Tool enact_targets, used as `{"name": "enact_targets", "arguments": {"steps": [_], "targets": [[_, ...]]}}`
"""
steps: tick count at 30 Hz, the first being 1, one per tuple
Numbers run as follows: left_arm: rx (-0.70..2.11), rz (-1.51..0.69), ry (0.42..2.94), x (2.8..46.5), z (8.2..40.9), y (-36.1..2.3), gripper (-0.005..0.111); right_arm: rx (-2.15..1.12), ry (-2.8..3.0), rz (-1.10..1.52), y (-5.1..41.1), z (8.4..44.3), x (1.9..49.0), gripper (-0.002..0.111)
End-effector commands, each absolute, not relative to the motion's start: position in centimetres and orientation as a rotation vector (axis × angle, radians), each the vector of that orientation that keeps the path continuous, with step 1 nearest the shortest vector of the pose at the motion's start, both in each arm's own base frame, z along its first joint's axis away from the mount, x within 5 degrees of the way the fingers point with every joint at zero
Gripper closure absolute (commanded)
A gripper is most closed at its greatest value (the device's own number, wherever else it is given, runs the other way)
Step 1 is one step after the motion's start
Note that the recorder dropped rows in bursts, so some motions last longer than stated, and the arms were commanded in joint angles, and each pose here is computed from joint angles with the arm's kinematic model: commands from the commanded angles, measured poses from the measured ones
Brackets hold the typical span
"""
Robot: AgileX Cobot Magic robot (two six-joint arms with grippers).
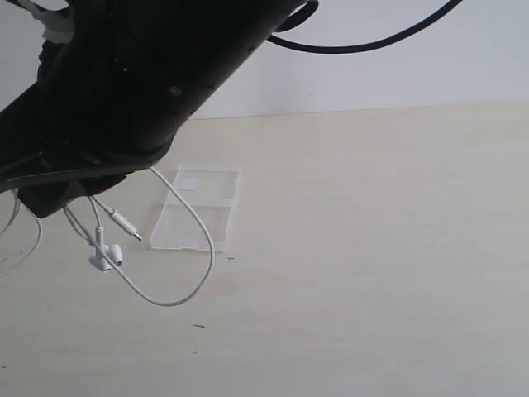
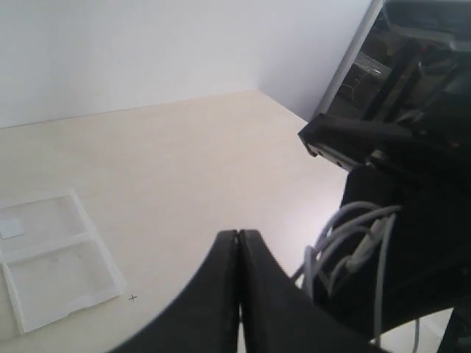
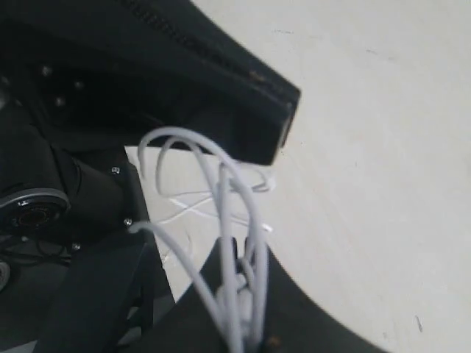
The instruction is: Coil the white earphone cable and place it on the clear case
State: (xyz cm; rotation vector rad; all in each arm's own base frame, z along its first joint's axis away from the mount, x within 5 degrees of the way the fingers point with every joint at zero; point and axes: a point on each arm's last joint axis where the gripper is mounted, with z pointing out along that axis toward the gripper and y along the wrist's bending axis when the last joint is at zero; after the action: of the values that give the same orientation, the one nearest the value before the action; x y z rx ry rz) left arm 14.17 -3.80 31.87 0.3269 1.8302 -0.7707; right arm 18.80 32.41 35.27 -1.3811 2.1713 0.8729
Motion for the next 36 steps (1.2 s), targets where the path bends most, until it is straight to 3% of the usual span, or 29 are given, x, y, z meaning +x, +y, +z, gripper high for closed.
{"name": "enact_targets", "arguments": {"steps": [1, 21, 30, 32, 35, 36], "targets": [[0.318, -0.768, 1.838, 14.2, 31.3, -3.7, 0.107, -1.312, 2.145, 0.931, 32.7, 35.9, 19.0, 0.108], [0.258, -0.687, 1.841, 14.7, 31.0, -3.1, 0.107, -1.252, 2.131, 0.962, 32.9, 36.3, 19.2, 0.108], [0.218, -0.655, 1.841, 14.9, 31.0, -2.8, 0.104, -1.235, 2.214, 0.757, 31.9, 35.6, 19.9, 0.108], [0.216, -0.657, 1.842, 14.9, 31.0, -2.8, 0.092, -1.228, 2.219, 0.749, 31.8, 35.6, 20.0, 0.108], [0.206, -0.659, 1.842, 14.9, 31.1, -2.8, 0.059, -1.192, 2.252, 0.613, 31.2, 35.2, 20.7, 0.108], [0.206, -0.658, 1.837, 14.8, 31.2, -2.8, 0.054, -1.175, 2.278, 0.524, 30.8, 35.0, 21.1, 0.108]]}}
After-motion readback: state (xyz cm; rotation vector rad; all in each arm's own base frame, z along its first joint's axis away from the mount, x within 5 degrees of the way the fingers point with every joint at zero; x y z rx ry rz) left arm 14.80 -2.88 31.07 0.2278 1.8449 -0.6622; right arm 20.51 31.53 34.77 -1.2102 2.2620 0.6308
